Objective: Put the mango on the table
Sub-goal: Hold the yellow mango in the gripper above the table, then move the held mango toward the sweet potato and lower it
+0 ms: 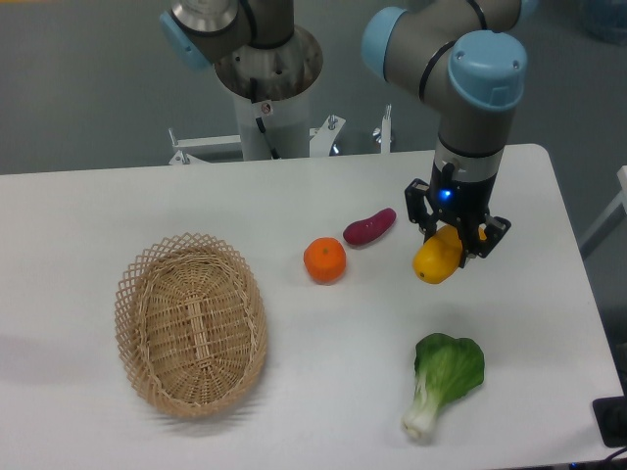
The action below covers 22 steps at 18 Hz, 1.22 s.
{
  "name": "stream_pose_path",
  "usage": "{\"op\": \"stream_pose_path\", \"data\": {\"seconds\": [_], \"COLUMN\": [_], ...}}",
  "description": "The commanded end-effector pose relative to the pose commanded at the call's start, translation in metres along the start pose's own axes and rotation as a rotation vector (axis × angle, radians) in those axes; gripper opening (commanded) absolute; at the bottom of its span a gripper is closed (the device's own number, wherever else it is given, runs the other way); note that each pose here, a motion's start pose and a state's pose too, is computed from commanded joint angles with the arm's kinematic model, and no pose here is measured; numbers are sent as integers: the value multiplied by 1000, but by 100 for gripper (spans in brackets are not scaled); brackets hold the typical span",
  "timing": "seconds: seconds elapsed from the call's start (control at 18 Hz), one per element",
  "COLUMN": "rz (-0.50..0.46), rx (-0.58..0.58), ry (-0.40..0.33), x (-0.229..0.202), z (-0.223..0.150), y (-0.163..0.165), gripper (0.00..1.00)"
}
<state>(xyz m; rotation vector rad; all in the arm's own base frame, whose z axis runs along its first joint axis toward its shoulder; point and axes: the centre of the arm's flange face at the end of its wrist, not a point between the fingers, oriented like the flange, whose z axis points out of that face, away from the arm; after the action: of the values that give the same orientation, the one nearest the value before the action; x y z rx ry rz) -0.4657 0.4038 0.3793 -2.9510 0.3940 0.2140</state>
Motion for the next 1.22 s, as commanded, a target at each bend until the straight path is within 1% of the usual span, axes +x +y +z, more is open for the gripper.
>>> {"op": "stream_pose_path", "data": {"seconds": [0.11,0.28,0.39,0.5,0.72,0.83,1.0,1.11,1.22], "rz": [-5,-6,-5,-5,-6,1,9,26,34], "rx": [-2,-4,-44,-82,-84,-91,-126,-133,-152], "ry": [4,-13,-39,-44,-53,-55,-29,-5,16], "x": [-5,-11,-16,-18,1,18,35,46,56], "z": [9,27,41,59,100,117,134,144,152], "y": [4,7,10,15,17,18,21,15,17], "gripper": [46,46,46,46,46,46,46,46,46]}}
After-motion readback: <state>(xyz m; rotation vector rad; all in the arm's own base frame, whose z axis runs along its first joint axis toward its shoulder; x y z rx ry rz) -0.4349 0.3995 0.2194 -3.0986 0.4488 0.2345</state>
